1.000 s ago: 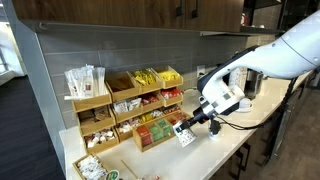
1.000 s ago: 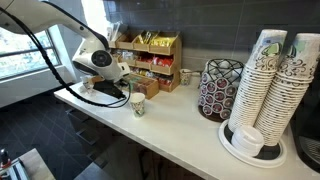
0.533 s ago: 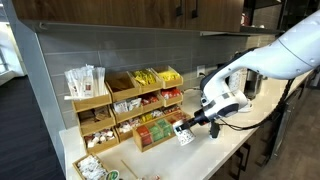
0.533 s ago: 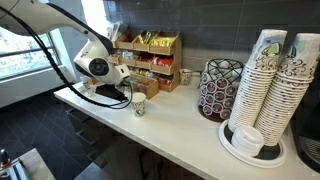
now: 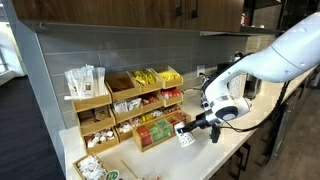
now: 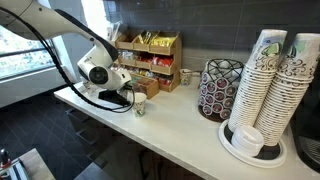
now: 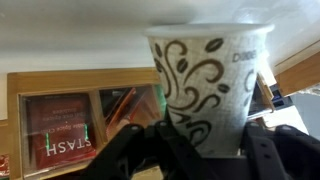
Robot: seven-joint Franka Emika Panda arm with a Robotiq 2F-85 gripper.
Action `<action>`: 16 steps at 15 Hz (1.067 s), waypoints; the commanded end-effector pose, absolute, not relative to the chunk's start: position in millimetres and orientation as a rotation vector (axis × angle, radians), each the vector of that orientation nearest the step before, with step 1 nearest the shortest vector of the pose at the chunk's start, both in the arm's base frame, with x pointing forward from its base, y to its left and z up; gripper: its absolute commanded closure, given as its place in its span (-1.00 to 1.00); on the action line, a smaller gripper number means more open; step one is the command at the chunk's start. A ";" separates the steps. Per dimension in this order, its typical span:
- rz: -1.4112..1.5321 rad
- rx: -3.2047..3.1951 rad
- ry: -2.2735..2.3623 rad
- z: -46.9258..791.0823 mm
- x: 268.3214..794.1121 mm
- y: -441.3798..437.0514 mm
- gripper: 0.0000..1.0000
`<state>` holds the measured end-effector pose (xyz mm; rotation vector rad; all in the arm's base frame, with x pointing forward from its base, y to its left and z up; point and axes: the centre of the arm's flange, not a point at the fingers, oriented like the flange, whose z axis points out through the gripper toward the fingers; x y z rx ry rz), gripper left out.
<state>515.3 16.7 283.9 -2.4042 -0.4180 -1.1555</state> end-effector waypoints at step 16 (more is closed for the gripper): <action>-1.056 -2.572 -0.508 275.2 499.5 18.8 -1.00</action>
